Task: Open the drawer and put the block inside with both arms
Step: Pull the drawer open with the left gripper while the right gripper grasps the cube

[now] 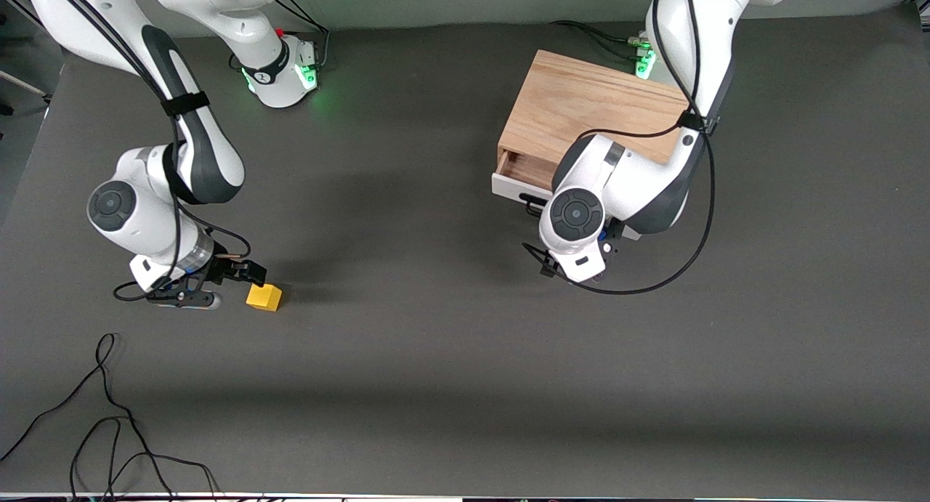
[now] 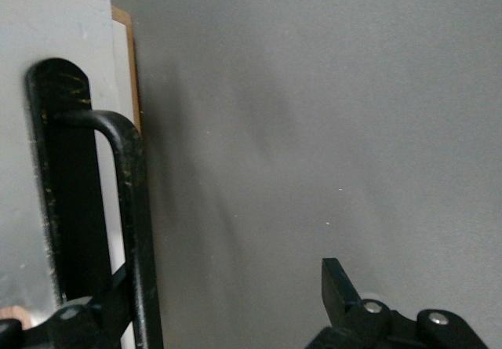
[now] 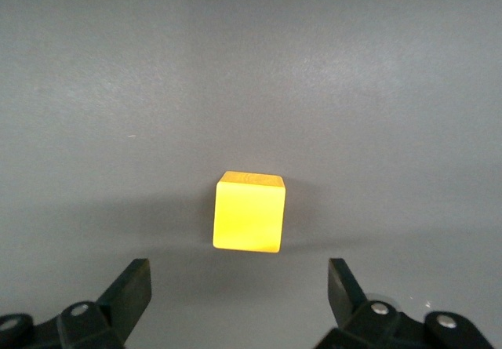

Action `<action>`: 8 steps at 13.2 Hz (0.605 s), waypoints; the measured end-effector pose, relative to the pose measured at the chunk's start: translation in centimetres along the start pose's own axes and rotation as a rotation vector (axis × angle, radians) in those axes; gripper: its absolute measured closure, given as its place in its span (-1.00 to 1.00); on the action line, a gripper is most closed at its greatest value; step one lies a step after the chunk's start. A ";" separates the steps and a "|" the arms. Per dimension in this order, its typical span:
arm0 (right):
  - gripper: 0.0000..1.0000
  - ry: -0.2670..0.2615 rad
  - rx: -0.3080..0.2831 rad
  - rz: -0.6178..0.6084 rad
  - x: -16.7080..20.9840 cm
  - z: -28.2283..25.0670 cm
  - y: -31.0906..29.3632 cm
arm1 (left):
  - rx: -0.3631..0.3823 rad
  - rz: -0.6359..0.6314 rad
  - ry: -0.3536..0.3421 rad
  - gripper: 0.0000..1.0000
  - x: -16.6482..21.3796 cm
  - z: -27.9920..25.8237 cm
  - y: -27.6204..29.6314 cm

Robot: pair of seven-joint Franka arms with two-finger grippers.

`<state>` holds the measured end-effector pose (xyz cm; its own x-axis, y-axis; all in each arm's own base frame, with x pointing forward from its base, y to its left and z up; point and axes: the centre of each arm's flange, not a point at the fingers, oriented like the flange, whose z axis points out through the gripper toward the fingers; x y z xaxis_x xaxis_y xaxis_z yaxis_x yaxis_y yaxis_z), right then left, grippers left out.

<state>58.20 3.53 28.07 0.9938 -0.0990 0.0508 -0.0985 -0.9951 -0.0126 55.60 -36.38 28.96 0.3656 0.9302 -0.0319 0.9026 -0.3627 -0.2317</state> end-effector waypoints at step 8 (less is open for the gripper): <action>-0.94 0.008 0.002 0.032 -0.1 6.0 0.4 | -0.048 0.005 -0.005 -1.00 0.1 -0.9 2.7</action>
<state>58.33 3.18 22.03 0.9896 -0.1312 0.0581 -0.1305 -0.9913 -0.0168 58.27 -37.35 29.24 0.3690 0.9287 -0.0381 0.9107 -0.3694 -0.1848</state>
